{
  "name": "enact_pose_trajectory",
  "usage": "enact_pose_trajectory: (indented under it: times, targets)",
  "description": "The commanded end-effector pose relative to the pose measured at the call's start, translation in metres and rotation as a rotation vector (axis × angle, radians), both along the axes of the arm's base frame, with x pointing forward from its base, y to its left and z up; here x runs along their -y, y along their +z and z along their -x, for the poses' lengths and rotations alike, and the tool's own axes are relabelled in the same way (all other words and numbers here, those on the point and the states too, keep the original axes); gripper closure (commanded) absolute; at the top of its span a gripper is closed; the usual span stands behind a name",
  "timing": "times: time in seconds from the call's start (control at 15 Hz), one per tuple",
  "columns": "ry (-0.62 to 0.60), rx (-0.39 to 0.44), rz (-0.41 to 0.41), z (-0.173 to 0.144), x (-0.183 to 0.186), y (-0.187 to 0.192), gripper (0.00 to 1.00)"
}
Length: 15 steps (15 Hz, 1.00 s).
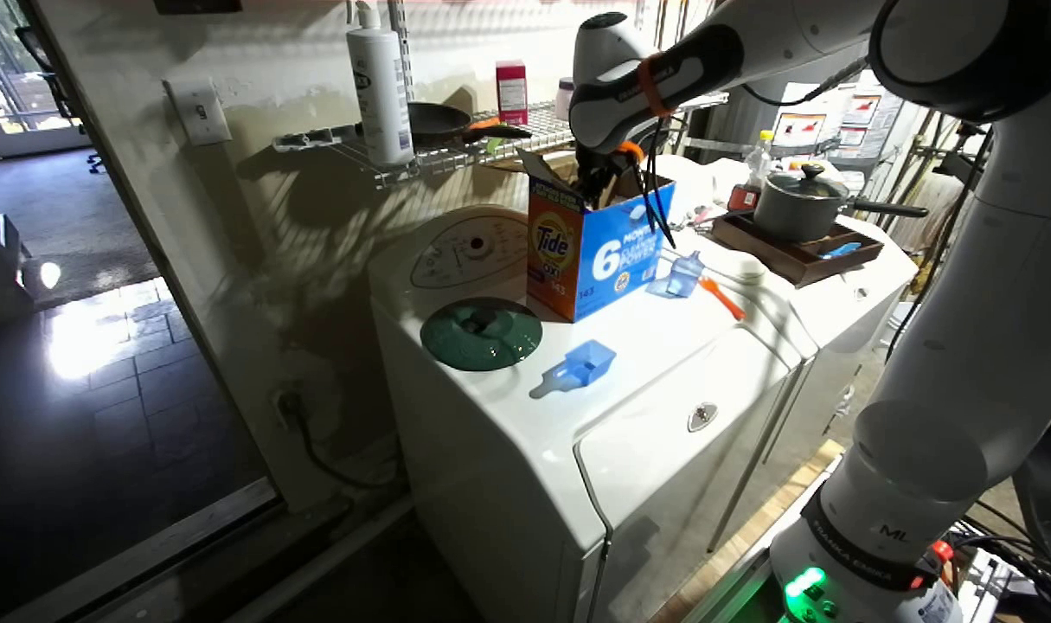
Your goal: Use the silver spoon to place soap from the box in the blue measuring cup on the right.
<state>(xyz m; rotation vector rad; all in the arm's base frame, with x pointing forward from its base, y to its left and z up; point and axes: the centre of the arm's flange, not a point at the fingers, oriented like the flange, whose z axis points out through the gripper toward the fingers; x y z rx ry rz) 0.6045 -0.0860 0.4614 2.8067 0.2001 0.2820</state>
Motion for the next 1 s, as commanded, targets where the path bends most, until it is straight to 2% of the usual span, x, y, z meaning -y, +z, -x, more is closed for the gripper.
enact_pose_trajectory:
  times: [0.0, 0.93]
  targets:
    - [-0.018, 0.02, 0.067, 0.0025, 0.0032, -0.0019, 0.99]
    - [-0.007, 0.021, 0.219, 0.0097, -0.0044, 0.0076, 0.99]
